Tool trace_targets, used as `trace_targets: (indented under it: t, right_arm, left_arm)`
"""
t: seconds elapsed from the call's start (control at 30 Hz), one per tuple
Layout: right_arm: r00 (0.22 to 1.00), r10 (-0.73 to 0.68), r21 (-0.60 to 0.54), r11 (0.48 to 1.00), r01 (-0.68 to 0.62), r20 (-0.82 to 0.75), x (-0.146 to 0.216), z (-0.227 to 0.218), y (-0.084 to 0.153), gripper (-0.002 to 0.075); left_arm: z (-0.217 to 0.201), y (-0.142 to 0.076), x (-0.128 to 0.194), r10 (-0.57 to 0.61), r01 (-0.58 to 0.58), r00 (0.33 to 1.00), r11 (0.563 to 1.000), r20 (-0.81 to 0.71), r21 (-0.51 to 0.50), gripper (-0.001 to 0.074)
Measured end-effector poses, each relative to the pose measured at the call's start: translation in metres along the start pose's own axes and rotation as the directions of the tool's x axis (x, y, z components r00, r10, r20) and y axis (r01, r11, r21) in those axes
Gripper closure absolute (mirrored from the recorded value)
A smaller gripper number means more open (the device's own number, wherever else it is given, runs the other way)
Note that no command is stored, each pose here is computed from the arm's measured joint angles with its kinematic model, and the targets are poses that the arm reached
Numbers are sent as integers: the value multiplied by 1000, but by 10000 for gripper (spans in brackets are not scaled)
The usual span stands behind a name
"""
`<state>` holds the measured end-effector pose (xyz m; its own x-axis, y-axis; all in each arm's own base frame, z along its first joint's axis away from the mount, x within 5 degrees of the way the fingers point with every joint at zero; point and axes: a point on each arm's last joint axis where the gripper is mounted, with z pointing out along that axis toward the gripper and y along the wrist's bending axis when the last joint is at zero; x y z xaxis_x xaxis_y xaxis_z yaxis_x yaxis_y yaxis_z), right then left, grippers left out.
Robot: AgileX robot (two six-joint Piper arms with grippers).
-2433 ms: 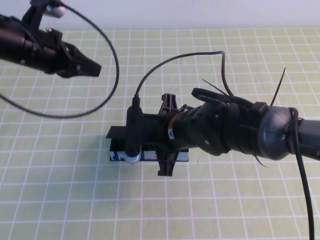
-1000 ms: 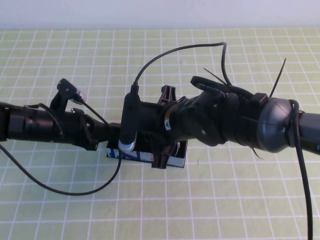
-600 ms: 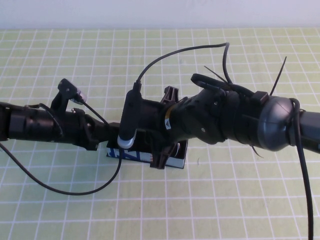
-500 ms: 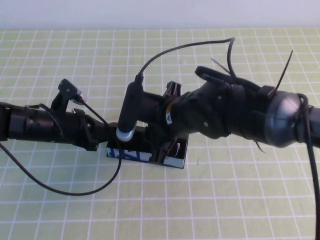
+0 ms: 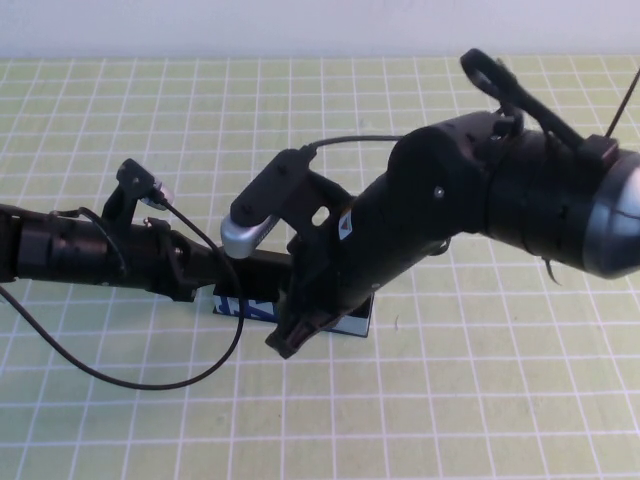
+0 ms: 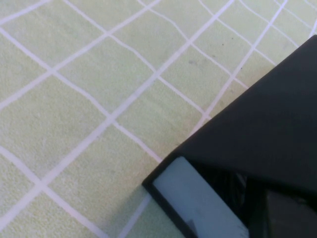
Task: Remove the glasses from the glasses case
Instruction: Pick up the glasses from the glasses case
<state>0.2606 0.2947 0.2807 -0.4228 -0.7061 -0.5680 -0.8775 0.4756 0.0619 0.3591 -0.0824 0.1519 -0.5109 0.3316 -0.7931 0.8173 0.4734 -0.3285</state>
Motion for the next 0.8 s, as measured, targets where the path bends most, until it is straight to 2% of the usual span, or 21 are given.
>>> trace_targets:
  t: [0.1, 0.3, 0.67, 0.8]
  right_arm:
    - [998, 42, 16, 999, -41, -48, 6, 19, -5, 739]
    - [991, 109, 148, 984, -96, -78, 14, 47, -24, 742]
    - [978, 198, 248, 946, -209, 68, 11, 34, -75, 742]
    - [972, 211, 258, 938, -231, 102, 9, 30, -85, 742]
  left_arm:
    - [0, 0, 0, -2, 2, 1000, 1000, -2, 0, 739]
    - [0, 0, 1, -13, 13, 1000, 1000, -6, 3, 739]
    - [0, -3, 3, -32, 34, 999, 999, -33, 37, 739]
    - [0, -5, 3, -33, 35, 999, 998, -35, 59, 739]
